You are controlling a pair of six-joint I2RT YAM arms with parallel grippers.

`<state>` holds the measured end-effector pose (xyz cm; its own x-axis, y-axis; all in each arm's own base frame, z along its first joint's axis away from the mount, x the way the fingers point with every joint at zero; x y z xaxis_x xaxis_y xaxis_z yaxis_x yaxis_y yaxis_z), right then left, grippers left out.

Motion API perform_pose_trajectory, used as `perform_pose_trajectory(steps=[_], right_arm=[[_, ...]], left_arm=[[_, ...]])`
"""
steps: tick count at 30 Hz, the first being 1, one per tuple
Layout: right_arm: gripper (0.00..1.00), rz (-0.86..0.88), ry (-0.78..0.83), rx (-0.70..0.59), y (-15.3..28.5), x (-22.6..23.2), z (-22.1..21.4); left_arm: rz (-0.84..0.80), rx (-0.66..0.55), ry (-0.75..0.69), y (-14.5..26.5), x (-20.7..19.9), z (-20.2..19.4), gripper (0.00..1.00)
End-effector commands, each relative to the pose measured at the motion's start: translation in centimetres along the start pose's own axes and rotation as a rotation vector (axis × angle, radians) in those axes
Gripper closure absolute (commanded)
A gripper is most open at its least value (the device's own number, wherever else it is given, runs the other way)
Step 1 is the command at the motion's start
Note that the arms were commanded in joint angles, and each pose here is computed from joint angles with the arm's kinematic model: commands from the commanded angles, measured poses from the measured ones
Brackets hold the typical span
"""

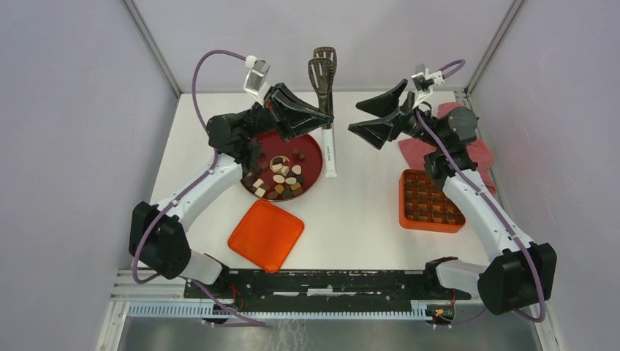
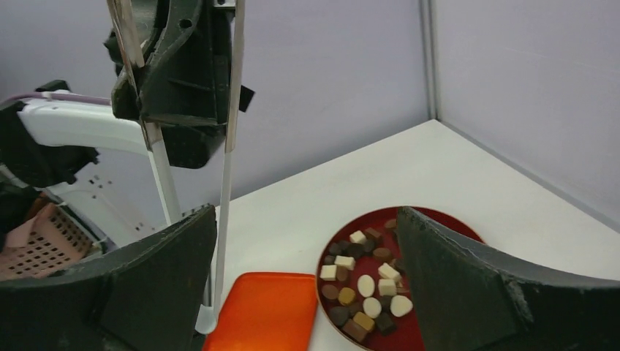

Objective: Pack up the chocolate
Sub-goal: Pick up the clamp at the center of the board.

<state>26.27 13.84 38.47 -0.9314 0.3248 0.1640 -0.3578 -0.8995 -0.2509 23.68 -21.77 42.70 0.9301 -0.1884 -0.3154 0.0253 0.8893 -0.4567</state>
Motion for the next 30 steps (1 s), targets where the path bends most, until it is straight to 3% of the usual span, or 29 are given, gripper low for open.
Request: perform_pose_trajectory(steps=[1,18,22,30], right_arm=[[0.03,0.090,0.009,-0.042,-0.7,2.5,2.3],[0.14,0.107,0.092,0.035,-2.2,3.7,4.4],[0.12,-0.068,0.240,0.083,-1.3,3.1,5.5],[0.09,-0.065,0.284,0.136,0.4,3.5,3.7]], left_arm=[[-0.213,-0.027,-0.034,-1.8,-3.2,1.2,0.98],[-0.134,0.061,-0.039,-3.9,-1.2,-0.7,0.98],[-0.100,0.057,-0.052,-3.6,-0.7,-0.9,0.98],[-0.040,0.037,-0.060,-2.8,0.4,-1.0,0.98]])
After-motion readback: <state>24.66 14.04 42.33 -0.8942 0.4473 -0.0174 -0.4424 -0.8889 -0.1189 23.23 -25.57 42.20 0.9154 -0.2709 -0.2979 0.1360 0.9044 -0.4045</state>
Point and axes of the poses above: each gripper's point midway between its finger pads, its own y axis back along the fingers, its own x axis along the line the jaws close on, z = x × y, the point moved 10 cm from there along y, back along the fingers, and after that the axes turned 5 degrees about y, right-handed, at the moved point
